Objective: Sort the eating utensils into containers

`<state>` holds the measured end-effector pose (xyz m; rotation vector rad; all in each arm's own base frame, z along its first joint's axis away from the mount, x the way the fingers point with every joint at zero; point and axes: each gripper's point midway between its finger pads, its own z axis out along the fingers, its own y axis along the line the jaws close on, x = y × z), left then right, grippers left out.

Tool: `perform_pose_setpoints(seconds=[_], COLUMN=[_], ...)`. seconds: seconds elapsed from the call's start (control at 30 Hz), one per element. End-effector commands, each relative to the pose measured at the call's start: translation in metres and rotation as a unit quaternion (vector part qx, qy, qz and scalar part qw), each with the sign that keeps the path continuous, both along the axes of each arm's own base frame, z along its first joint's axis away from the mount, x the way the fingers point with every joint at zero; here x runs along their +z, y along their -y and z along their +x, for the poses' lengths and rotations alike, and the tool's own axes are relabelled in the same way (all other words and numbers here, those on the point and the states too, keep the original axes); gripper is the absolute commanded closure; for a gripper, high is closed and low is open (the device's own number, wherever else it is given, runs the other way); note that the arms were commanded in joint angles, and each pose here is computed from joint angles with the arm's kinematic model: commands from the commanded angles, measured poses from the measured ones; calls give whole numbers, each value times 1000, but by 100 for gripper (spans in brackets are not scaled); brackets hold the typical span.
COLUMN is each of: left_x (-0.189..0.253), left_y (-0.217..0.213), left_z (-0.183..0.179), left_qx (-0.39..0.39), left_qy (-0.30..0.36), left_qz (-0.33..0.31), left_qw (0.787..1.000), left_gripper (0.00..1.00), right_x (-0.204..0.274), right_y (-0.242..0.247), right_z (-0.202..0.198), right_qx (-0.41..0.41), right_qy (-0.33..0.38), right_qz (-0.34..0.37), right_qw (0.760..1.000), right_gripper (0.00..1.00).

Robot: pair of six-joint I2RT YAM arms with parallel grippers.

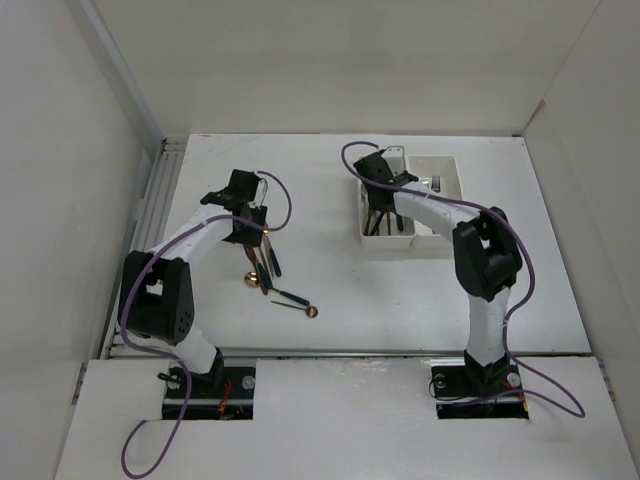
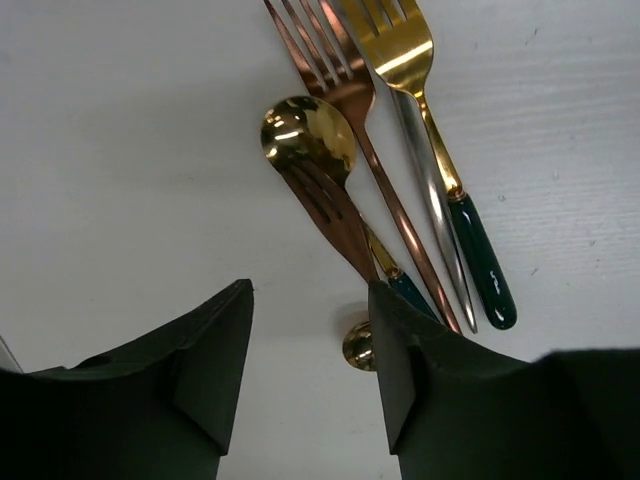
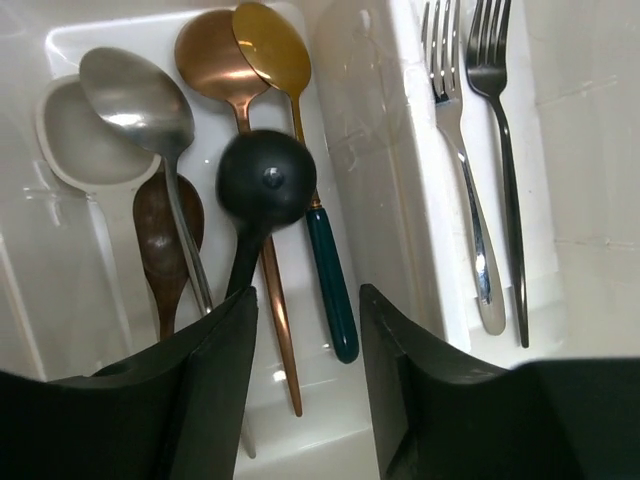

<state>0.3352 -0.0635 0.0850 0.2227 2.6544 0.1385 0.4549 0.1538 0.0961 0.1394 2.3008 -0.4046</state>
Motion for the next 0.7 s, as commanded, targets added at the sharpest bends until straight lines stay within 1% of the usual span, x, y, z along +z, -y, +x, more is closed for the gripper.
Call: perform_pose_setpoints(seconds=[0.0,0.03,0.07,0.2,0.27,0.33,0.37,0.43,0.5,0.53,0.57,0.6,0.67], left_x=[-8,0,-1,-9,-13,-26,-27,-40,-44,-44,-44,-40,-36], left_y=[11,24,30,57,62,64,63,54,52,53,53,55,56], left_z=[-10,-8,-7,-9,-7,-6,0,5,12,14,14,21,27], left_qx=[-16,-37,-44,-81,-86,-87,-78,-64,-61,-61,-61,-63,-67], left_qy=[-26,-27,-33,-61,-64,-76,-72,-81,-76,-72,-72,-58,-44], left_qz=[-33,-62,-76,-127,-127,-118,-113,-84,-76,-77,-77,-80,-66], left_qw=[999,997,996,987,986,986,988,991,992,993,993,993,995], left_gripper=[55,56,57,56,56,56,56,56,62,62,65,67,69], right_x=[54,59,66,94,106,105,99,99,101,96,91,95,92], right_y=[-5,-5,-4,-18,-23,-26,-24,-23,-21,-20,-18,-18,-17], right_z=[6,4,4,-9,-15,-21,-24,-26,-30,-32,-34,-34,-36], right_qx=[6,3,3,9,11,12,8,4,4,1,1,1,1], right_qy=[57,61,68,93,104,101,94,94,96,91,86,90,86], right_qz=[29,35,38,66,81,83,83,86,87,87,83,86,83], right_qw=[998,998,997,993,991,991,992,992,992,992,993,992,993], right_gripper=[49,46,44,44,44,44,44,44,44,44,44,44,44])
